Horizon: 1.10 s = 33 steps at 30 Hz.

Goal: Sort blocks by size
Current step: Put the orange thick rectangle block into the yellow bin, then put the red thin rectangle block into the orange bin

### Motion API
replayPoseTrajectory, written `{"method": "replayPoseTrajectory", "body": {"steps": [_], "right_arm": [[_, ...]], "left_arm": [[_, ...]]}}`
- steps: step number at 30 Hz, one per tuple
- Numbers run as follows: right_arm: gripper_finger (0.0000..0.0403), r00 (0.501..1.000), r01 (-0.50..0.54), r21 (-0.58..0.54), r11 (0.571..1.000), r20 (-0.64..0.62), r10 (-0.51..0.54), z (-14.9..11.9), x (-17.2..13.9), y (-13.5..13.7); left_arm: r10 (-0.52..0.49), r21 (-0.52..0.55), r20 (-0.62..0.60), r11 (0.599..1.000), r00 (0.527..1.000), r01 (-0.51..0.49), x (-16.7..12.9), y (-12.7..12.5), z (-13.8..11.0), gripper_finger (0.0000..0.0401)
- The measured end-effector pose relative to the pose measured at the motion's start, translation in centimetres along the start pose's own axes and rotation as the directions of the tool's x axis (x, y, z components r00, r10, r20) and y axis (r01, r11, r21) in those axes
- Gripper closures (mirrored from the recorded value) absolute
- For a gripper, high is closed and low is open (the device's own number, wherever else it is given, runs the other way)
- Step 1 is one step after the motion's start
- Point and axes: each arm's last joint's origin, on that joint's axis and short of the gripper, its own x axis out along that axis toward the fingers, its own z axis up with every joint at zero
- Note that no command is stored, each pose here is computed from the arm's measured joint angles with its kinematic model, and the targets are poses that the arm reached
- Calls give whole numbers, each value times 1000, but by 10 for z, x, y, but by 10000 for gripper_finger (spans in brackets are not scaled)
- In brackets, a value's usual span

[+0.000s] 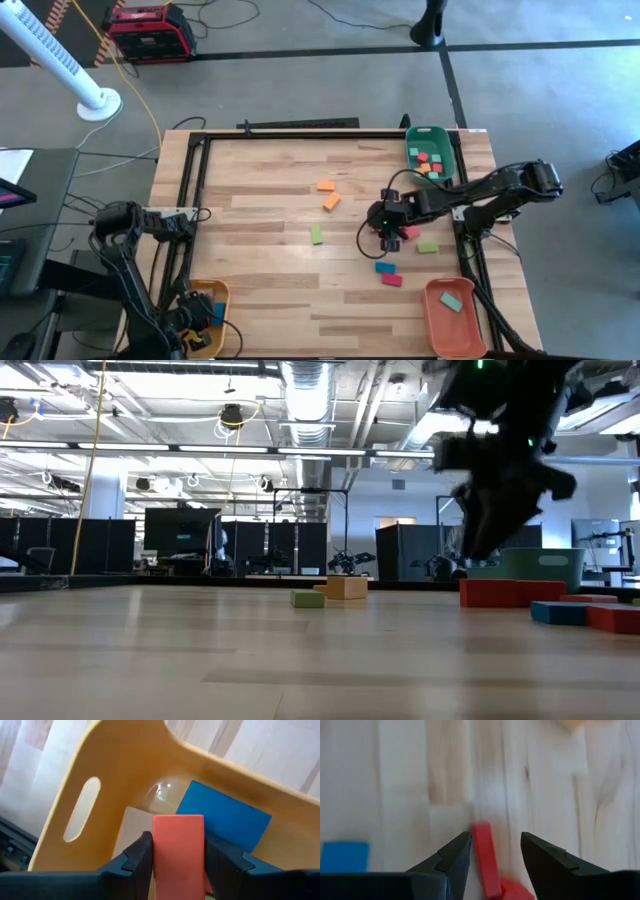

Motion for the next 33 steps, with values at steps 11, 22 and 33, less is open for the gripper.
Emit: {"method": "replayPoseTrajectory", "body": {"steps": [11,22,33], "right_arm": [[194,996,-84,75,994,-31,87,-19,24,-9],[224,981,-118,65,991,-149,127,-24,51,-1],[317,981,-176,1,984,-82,175,0,17,24]], "left_arm": [[-71,-27,120,997,990,75,-25,19,14,200],[-83,62,271,996,959,68,-49,51,37,164],[8,216,479,968,878,-126,-57,80,85,163]]}}
